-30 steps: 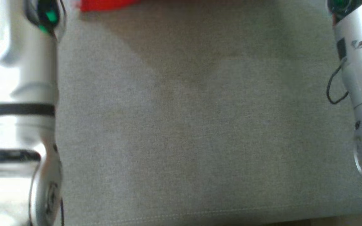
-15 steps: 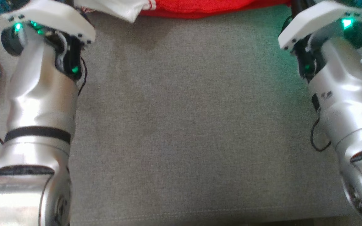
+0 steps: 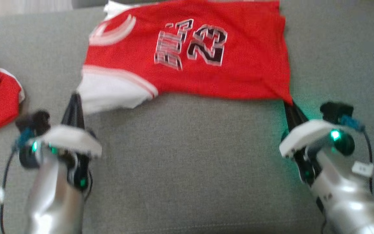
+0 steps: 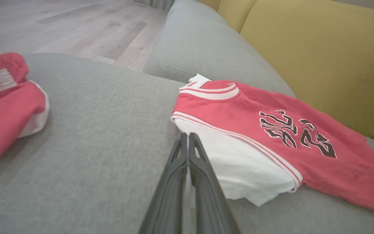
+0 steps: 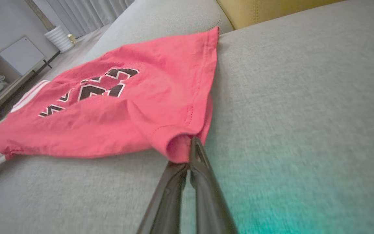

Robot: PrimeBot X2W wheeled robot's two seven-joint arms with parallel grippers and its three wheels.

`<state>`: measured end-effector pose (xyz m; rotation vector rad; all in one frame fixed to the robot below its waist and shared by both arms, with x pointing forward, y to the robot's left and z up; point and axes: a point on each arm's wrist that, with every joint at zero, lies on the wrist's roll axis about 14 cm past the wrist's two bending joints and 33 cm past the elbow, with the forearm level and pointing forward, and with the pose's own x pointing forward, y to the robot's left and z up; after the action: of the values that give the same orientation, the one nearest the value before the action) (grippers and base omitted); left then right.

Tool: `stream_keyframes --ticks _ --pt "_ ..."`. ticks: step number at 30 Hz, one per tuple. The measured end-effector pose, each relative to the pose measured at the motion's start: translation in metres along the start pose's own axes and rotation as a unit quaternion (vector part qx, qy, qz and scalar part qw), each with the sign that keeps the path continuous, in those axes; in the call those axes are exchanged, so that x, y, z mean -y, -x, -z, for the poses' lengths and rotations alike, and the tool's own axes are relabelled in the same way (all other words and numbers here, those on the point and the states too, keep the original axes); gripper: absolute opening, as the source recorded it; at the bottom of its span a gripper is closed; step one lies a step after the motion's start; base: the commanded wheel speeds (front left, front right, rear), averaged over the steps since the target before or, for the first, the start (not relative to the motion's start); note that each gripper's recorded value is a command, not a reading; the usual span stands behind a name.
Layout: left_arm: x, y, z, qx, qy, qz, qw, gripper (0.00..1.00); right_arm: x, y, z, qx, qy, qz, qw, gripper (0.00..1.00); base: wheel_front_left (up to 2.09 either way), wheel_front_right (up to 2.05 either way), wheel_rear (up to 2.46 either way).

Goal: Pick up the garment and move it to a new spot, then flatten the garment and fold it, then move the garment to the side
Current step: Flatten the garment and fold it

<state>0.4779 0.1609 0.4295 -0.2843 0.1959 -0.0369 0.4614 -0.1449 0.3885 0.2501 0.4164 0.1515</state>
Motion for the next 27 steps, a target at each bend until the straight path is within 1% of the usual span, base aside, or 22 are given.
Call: stream_keyframes --ticks 4,5,10,15,21,24,27 --pt "-0.006 0.041 0.007 0.011 -0.005 -0.003 1.000 0.00 0.000 0.027 0.010 0.012 -0.014 -0.005 1.000 0.00 0.00 0.00 0.00" --pt "-0.011 0.063 0.012 0.012 -0.005 -0.009 1.000 0.00 0.002 0.041 0.019 0.013 -0.023 -0.003 1.000 0.00 0.00 0.00 0.00" --pt "-0.020 0.111 0.025 0.003 -0.001 -0.031 1.000 0.00 0.010 0.075 0.042 0.008 -0.034 0.007 0.999 0.00 0.00 0.00 0.00" --pt "-0.023 0.144 0.020 0.004 0.015 -0.056 0.998 0.00 0.010 0.099 0.049 0.005 -0.033 0.006 0.999 0.00 0.00 0.00 0.00" --pt "-0.019 0.183 0.033 -0.033 0.033 -0.074 0.996 0.00 0.020 0.130 0.065 -0.025 -0.027 0.024 0.999 0.00 0.00 0.00 0.00" --pt "-0.016 0.191 0.032 -0.039 0.036 -0.076 0.996 0.00 0.021 0.142 0.068 -0.037 -0.024 0.030 0.999 0.00 0.00 0.00 0.00" --pt "-0.015 0.191 0.025 -0.029 0.036 -0.080 0.996 0.00 0.020 0.148 0.065 -0.040 -0.025 0.035 0.998 0.00 0.00 0.00 0.00"
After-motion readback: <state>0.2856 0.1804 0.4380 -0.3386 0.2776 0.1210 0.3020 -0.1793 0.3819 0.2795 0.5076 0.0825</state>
